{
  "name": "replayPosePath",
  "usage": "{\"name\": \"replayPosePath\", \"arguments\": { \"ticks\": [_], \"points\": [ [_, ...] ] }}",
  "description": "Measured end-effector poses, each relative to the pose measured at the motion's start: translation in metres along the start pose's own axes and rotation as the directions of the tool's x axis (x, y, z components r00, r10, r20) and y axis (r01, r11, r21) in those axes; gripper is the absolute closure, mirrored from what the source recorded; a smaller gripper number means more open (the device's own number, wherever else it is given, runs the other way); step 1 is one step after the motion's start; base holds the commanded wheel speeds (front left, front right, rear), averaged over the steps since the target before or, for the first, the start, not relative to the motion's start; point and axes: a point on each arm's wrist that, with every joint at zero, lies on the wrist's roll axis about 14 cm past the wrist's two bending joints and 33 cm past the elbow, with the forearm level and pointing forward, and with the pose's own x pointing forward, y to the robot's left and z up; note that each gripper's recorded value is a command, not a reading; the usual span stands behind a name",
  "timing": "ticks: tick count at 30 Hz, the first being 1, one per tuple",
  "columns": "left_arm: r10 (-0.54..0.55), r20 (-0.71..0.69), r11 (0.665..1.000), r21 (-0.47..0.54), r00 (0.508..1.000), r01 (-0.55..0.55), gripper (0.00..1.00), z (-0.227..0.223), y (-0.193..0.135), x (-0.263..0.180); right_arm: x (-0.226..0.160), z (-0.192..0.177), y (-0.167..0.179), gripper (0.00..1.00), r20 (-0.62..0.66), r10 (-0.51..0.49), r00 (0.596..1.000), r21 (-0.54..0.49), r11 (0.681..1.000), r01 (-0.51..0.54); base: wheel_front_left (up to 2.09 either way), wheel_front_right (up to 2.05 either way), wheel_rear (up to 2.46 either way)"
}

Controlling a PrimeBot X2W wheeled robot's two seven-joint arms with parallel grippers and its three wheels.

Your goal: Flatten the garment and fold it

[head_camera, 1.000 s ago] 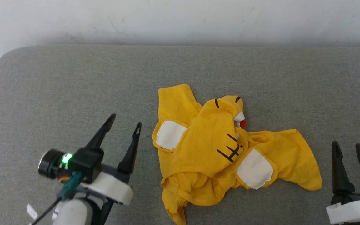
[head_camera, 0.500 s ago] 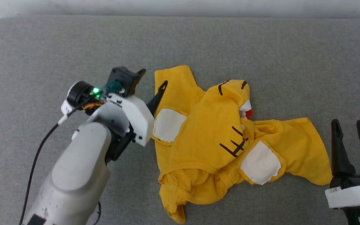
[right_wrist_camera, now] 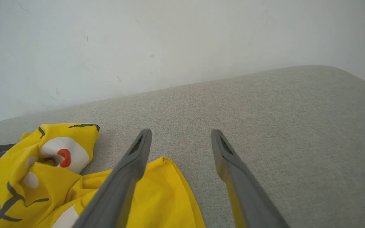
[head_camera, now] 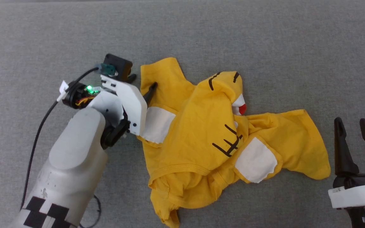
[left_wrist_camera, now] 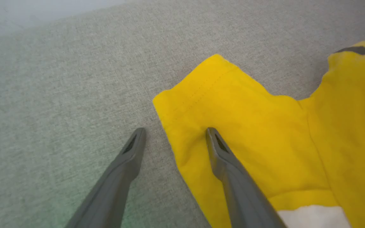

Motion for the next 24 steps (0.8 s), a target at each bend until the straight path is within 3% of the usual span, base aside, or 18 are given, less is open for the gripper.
{"name": "replayPosePath", "arguments": {
  "ticks": [1,2,4,8,11,16,20,24],
  "points": [
    [-0.001,-0.005,1.0,0.002,1.0,0.001,0.0,0.001,0.0,0.002,0.001,-0.001,-0.001,0.0,-0.002,-0.003,1.0,0.0,1.0,0.003,0.0,0.0,0.0],
    [-0.003,-0.006,1.0,0.003,1.0,0.003,0.21,0.001,0.0,0.004,0.001,-0.001,-0.001,0.0,-0.002,-0.004,1.0,-0.001,1.0,0.004,0.0,0.0,0.0],
    [-0.007,-0.002,1.0,0.003,1.0,0.007,1.0,0.003,0.0,0.007,0.002,-0.003,-0.003,0.0,-0.005,-0.009,1.0,-0.001,1.0,0.009,0.0,0.0,0.0],
    [-0.017,0.052,0.999,-0.038,0.999,0.019,1.0,0.011,-0.004,0.004,0.003,-0.004,-0.002,0.0,-0.004,-0.005,1.0,0.001,1.0,0.005,0.0,0.0,0.0],
    [0.025,0.172,0.997,-0.075,0.985,-0.012,1.0,0.034,0.003,-0.009,0.003,-0.001,0.002,0.0,0.004,0.007,1.0,0.006,1.0,-0.007,0.0,0.0,0.0],
    [0.166,0.434,0.968,-0.244,0.885,-0.062,1.0,0.085,0.024,-0.061,0.001,0.008,0.01,0.0,0.029,0.033,0.999,0.015,0.999,-0.033,0.0,0.0,0.0],
    [0.336,0.475,0.912,-0.379,0.814,-0.156,1.0,0.07,0.05,-0.121,-0.004,0.011,0.016,0.0,0.035,0.051,0.998,0.02,0.998,-0.052,0.0,0.0,0.0],
    [0.545,0.385,0.804,-0.49,0.745,-0.335,1.0,0.015,0.079,-0.188,-0.005,0.012,0.023,0.0,0.034,0.075,0.997,0.029,0.997,-0.076,0.0,0.0,0.0]
  ]
}}
